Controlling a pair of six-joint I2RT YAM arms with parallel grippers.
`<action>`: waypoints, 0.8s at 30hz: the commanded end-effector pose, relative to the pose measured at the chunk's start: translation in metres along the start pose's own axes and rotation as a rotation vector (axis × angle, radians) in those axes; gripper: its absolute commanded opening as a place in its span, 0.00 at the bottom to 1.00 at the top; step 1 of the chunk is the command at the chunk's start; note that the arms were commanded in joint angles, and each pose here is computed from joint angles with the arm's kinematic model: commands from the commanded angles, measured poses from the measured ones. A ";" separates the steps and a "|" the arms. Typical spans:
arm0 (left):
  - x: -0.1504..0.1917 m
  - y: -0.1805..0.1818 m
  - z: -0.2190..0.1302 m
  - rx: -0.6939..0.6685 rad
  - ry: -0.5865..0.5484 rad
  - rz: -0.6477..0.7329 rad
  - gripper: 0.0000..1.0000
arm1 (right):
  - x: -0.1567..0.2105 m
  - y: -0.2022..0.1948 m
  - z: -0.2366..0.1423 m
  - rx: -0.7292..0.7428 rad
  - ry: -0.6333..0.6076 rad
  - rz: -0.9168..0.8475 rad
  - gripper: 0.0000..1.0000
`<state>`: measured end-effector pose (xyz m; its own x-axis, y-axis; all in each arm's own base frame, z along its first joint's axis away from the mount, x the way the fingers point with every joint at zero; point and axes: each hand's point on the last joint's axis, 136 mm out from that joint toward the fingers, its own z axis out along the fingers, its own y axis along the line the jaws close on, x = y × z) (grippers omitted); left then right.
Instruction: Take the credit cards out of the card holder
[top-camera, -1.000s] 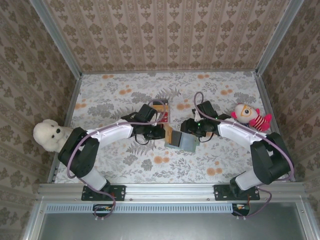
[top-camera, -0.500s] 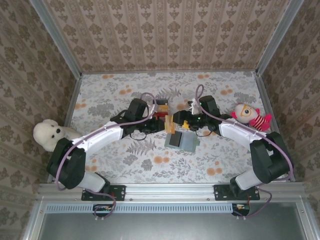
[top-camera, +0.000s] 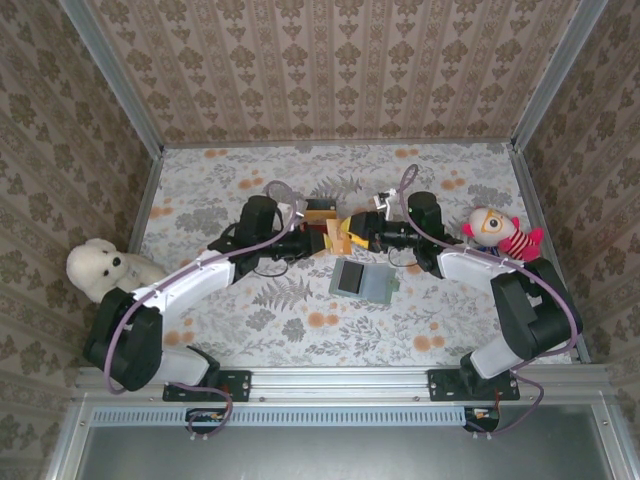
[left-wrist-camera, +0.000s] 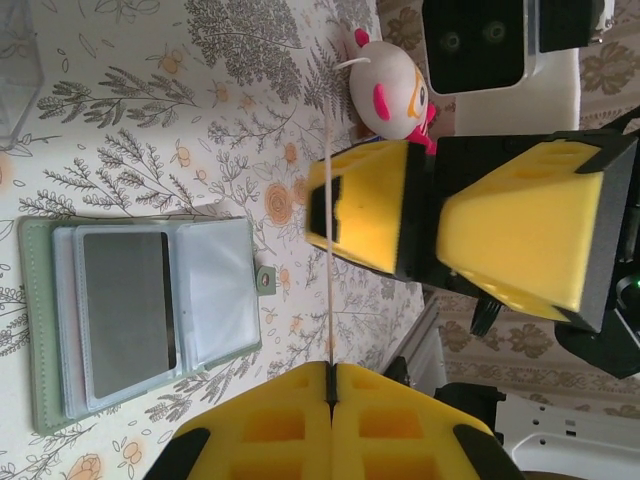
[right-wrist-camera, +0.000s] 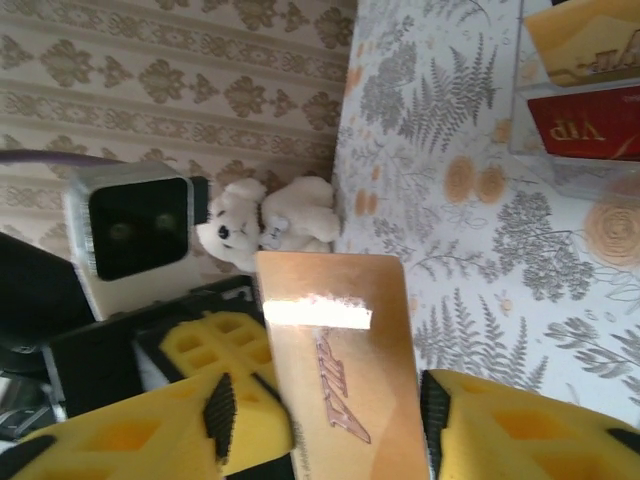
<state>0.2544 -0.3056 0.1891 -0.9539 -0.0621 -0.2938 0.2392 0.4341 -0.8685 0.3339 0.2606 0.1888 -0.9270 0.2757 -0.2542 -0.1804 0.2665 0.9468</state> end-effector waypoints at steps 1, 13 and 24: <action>-0.004 -0.022 -0.008 0.093 -0.016 0.023 0.00 | -0.001 0.026 -0.004 -0.098 0.001 -0.033 0.46; -0.009 -0.042 -0.014 0.172 -0.042 0.045 0.00 | -0.002 0.034 -0.005 -0.125 0.007 -0.030 0.20; -0.022 -0.043 -0.010 0.200 -0.106 -0.042 0.29 | -0.011 0.047 -0.009 -0.153 -0.063 -0.003 0.00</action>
<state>0.2587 -0.3092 0.2236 -0.9518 -0.1445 -0.2704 0.2199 0.2930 -0.9305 0.3382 0.2593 0.2222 -0.9128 0.3205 -0.2532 -0.2089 0.1662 0.9637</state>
